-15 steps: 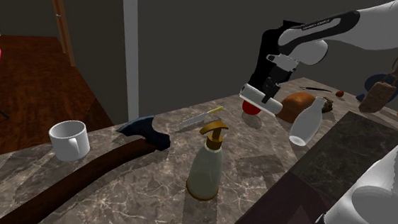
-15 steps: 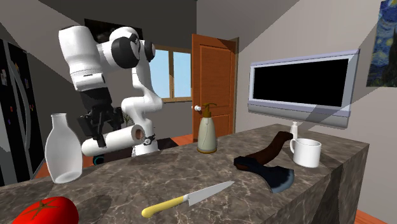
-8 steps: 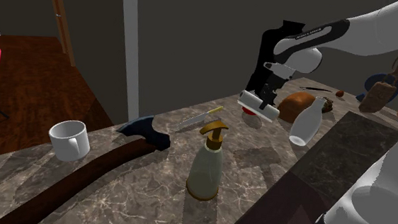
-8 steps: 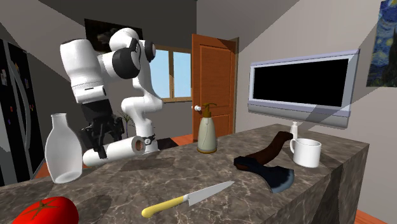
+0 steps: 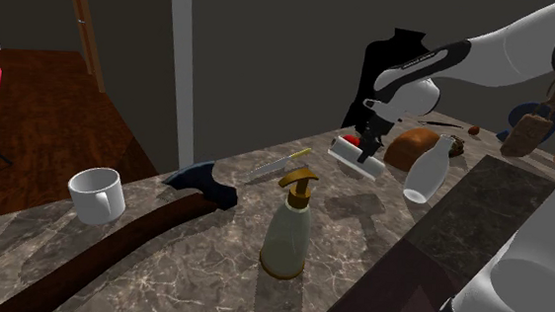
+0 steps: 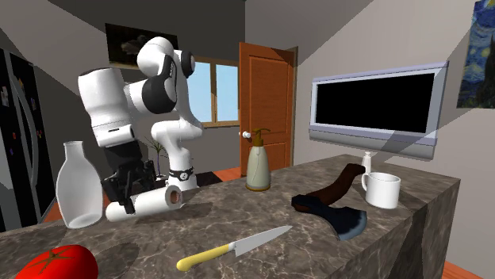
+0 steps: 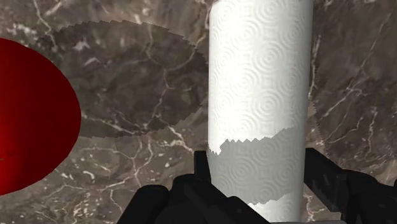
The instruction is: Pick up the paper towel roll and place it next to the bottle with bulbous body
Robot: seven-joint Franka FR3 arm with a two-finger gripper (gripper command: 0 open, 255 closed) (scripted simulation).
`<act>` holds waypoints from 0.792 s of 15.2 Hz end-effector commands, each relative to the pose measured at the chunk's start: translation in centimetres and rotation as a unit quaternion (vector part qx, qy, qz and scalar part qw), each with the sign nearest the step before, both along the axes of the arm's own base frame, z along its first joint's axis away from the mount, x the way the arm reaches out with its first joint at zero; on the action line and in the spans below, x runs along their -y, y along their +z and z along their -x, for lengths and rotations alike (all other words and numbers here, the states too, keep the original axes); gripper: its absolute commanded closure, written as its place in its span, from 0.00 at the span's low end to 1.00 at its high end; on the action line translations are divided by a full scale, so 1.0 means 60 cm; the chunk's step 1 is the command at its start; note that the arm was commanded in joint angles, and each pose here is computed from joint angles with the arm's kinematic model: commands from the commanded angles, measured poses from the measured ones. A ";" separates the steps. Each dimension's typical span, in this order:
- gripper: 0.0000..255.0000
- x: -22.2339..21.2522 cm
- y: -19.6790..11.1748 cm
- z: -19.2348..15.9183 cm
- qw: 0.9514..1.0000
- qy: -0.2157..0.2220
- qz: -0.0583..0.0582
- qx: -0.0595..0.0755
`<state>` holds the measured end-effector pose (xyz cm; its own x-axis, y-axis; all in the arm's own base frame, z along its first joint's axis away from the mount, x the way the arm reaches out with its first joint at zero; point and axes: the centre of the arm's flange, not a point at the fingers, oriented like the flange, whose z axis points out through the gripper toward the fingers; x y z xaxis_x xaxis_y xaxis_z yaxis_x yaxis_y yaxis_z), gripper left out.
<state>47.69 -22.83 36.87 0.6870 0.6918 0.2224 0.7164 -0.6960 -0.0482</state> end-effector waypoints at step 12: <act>1.00 0.000 -0.073 0.000 1.000 0.000 0.000 0.000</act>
